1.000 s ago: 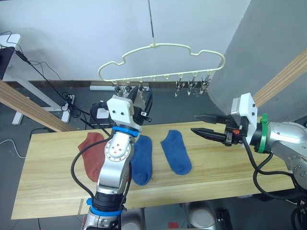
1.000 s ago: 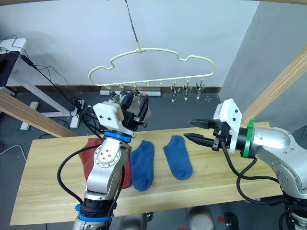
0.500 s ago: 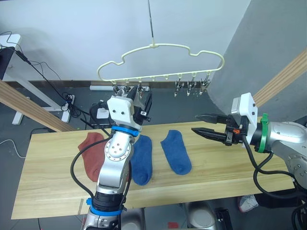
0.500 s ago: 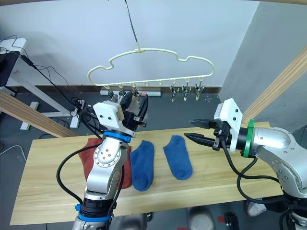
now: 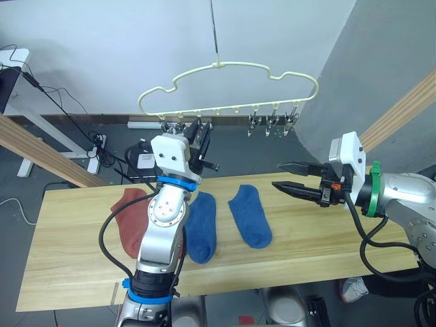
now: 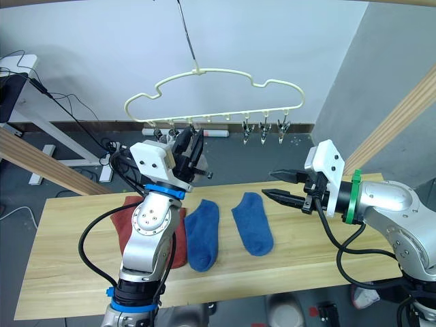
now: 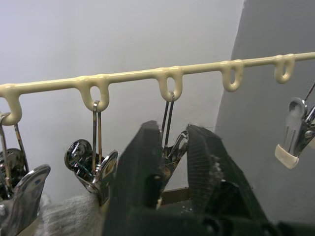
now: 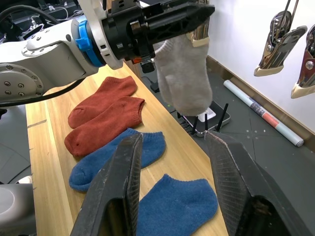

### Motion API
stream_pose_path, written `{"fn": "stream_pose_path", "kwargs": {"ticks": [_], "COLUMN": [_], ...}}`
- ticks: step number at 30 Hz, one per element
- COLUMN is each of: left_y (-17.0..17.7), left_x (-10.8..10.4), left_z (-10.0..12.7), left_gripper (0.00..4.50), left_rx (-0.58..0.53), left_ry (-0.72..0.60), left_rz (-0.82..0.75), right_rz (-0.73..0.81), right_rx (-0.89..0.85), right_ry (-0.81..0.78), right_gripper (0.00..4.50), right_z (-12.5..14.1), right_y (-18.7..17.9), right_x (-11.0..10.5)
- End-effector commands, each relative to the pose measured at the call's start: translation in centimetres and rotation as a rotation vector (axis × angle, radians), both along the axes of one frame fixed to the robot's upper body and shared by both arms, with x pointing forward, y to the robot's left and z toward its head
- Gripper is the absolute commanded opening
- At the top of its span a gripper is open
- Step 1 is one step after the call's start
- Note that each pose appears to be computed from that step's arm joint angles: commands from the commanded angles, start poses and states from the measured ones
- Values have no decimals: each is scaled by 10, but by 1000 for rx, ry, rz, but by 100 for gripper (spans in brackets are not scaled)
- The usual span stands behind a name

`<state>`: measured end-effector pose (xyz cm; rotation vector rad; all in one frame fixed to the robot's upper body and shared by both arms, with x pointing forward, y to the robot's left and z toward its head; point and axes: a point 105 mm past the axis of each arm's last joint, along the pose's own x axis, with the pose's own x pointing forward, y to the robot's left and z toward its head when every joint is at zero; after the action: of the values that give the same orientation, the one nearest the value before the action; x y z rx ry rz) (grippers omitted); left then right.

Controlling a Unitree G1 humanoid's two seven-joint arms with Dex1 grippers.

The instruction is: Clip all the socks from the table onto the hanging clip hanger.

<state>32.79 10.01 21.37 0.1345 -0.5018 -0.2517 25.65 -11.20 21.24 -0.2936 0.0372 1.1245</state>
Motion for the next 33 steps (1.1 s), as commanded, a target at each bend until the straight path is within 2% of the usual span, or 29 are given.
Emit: {"fn": "stream_pose_path", "kwargs": {"ticks": [1, 7, 10, 14, 16, 18, 19, 21, 25, 29, 33], "left_y": [-1, 1, 3, 3, 5, 6, 6, 5, 4, 5, 6], "left_x": [-5, -7, -9, -12, -12, -12, -13, -15, -16, -14, -16], "left_z": [9, 10, 11, 15, 16, 19, 20, 20, 21, 22, 21], "left_gripper": [10, 1, 1, 0, 0, 0, 0, 0, 0, 0, 0], "left_rx": [5, 8, 16, 24, 28, 38, 47, 62, 82, 91, 97], "left_ry": [-51, -52, -43, -28, -21, -12, -3, 11, 23, 27, 36], "left_rz": [-12, -20, -55, -137, -147, -176, -203, -243, -269, -264, -269], "right_rz": [13, 13, -77, -157, -198, -267, -308, -358, -422, -600, -656], "right_rx": [13, 3, -115, -174, -176, -162, -164, -173, -172, -136, -145], "right_ry": [-36, -21, 34, 50, 32, 46, 52, 47, 20, 67, 106], "right_gripper": [209, 209, 209, 289, 360, 428, 448, 448, 448, 448, 448], "right_z": [9, 3, -31, -72, -79, -97, -111, -128, -145, -167, -183], "right_y": [0, 2, -4, 4, 7, 19, 28, 40, 54, 58, 60], "right_x": [-4, -7, -3, -2, 2, 11, 17, 25, 35, 56, 60]}}
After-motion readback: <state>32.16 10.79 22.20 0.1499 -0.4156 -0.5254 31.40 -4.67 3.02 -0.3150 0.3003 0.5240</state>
